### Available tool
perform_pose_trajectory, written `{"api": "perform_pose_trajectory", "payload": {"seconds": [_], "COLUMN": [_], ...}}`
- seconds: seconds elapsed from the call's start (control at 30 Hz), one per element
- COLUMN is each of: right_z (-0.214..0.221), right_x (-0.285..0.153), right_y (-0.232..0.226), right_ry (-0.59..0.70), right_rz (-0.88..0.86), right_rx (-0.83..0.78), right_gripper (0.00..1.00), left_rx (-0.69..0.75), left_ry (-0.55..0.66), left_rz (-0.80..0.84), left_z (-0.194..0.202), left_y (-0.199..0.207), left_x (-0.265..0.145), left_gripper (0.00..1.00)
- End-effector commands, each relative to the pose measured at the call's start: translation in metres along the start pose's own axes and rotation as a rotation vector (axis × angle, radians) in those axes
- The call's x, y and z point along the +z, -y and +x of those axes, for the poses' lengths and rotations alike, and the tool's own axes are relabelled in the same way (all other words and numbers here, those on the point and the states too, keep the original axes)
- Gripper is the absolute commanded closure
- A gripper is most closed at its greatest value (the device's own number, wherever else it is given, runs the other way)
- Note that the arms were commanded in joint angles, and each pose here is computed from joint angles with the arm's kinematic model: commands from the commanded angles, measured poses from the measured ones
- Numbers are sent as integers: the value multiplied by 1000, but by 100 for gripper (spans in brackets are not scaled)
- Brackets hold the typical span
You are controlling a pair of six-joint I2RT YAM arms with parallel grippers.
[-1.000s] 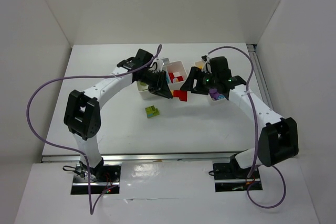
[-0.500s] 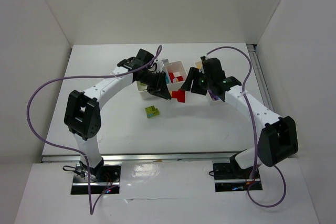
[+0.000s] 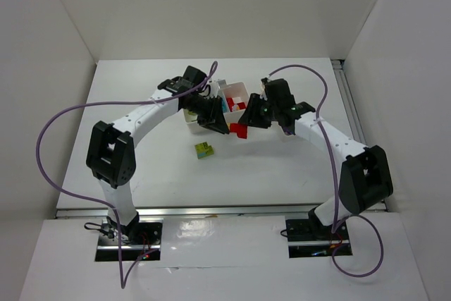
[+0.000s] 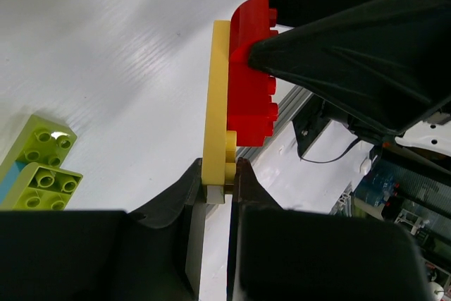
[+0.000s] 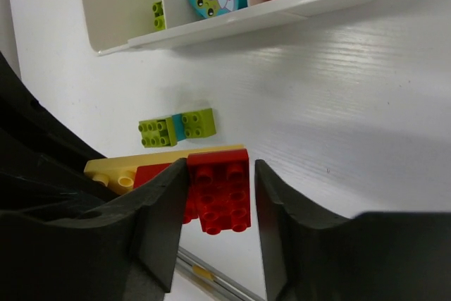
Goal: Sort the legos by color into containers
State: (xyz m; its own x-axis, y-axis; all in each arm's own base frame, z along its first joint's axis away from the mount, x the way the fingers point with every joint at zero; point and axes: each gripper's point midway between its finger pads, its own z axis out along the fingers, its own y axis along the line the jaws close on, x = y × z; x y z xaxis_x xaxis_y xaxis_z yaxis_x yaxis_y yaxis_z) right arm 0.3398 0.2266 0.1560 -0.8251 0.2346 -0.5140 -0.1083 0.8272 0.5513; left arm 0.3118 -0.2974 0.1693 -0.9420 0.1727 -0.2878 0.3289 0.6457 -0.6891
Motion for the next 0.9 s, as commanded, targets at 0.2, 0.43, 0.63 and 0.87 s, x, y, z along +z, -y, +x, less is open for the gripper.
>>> {"api": "perform_pose_trajectory", "payload": {"seconds": [0.2, 0.43, 0.63, 0.87], "right_z": [-16, -11, -16, -13], "right_x": [1, 10, -5, -32], "right_y": [-20, -16, 12, -5], "right_ry": [55, 27, 57, 39], "right_rz": [-58, -44, 19, -188], "right_rx": [-68, -57, 23, 7], "right_gripper": [69, 79, 95, 97], "left_rx": [71, 83, 58, -24], "left_ry": [9, 14, 34, 23], "left_rz": [59, 51, -21, -64], "left_z": [-6, -7, -10, -11], "left_y": [17, 20, 6, -18], "left_x": [-7, -6, -4, 1], "left_gripper": [100, 100, 100, 100]}}
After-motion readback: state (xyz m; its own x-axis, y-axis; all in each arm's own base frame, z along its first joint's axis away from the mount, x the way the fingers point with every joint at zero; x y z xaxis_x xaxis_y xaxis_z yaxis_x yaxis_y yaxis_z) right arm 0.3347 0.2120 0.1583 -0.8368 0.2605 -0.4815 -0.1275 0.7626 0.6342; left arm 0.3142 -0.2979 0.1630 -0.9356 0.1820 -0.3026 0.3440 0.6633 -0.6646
